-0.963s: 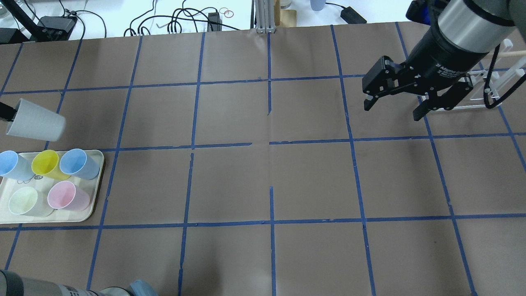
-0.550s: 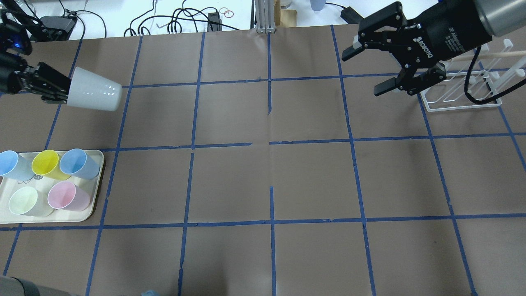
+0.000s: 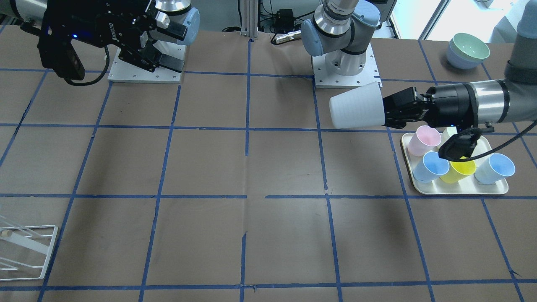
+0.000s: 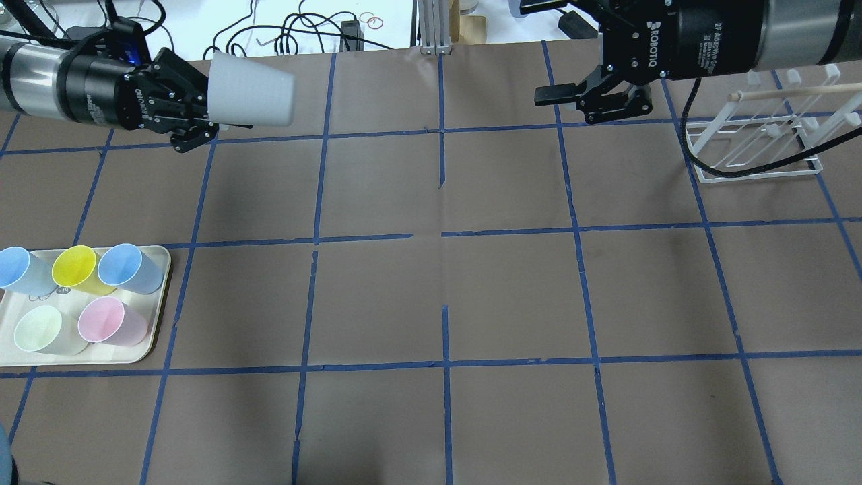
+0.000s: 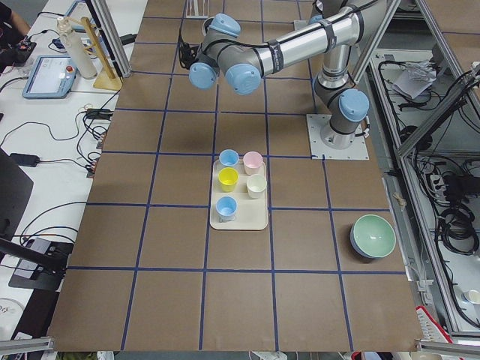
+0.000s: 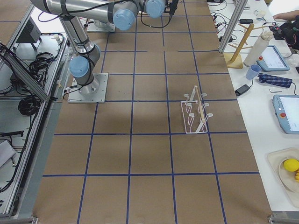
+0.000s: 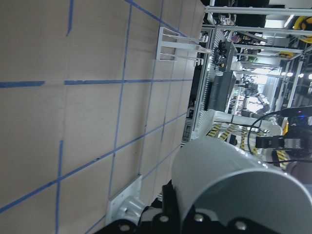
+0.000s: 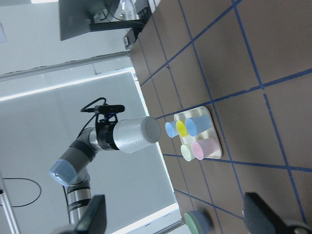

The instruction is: Transfer IKEA cup to right arm and place on rack

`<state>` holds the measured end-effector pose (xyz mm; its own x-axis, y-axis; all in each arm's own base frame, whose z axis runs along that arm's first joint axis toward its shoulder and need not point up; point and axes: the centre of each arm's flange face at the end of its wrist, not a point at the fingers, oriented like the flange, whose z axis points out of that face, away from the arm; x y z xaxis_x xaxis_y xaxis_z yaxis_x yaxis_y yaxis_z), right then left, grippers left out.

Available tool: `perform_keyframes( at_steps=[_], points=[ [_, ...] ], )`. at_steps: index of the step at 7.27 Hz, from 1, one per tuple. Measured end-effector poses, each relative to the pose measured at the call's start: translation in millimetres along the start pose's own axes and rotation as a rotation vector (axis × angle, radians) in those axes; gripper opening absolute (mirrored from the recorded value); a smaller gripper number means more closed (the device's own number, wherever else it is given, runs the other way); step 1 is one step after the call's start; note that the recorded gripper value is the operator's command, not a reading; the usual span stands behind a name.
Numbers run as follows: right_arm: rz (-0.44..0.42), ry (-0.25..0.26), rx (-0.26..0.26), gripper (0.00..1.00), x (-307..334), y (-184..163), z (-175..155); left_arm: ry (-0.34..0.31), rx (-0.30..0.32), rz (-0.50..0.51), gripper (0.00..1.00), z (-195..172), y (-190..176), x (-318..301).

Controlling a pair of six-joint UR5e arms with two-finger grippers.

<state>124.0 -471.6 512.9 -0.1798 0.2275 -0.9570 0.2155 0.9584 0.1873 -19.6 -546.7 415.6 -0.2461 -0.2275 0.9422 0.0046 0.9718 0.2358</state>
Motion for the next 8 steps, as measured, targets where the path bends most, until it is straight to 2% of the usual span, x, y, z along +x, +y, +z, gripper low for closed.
perform_keyframes(
  at_steps=[1, 4, 6, 8],
  points=[
    [-0.015, -0.081, 0.001, 1.0, 6, -1, 3, 0.043, -0.007, -0.018, 0.0, 33, 1, 14],
    [-0.137, -0.197, 0.02, 1.0, 26, -7, 9, 0.145, -0.012, -0.062, 0.0, 120, 16, 56],
    [-0.155, -0.231, 0.024, 1.0, 34, -14, 14, 0.169, -0.031, -0.048, 0.0, 158, 37, 80],
    [-0.118, -0.241, 0.009, 1.0, 39, -17, 22, 0.172, -0.042, -0.044, 0.0, 168, 44, 85]
  ],
)
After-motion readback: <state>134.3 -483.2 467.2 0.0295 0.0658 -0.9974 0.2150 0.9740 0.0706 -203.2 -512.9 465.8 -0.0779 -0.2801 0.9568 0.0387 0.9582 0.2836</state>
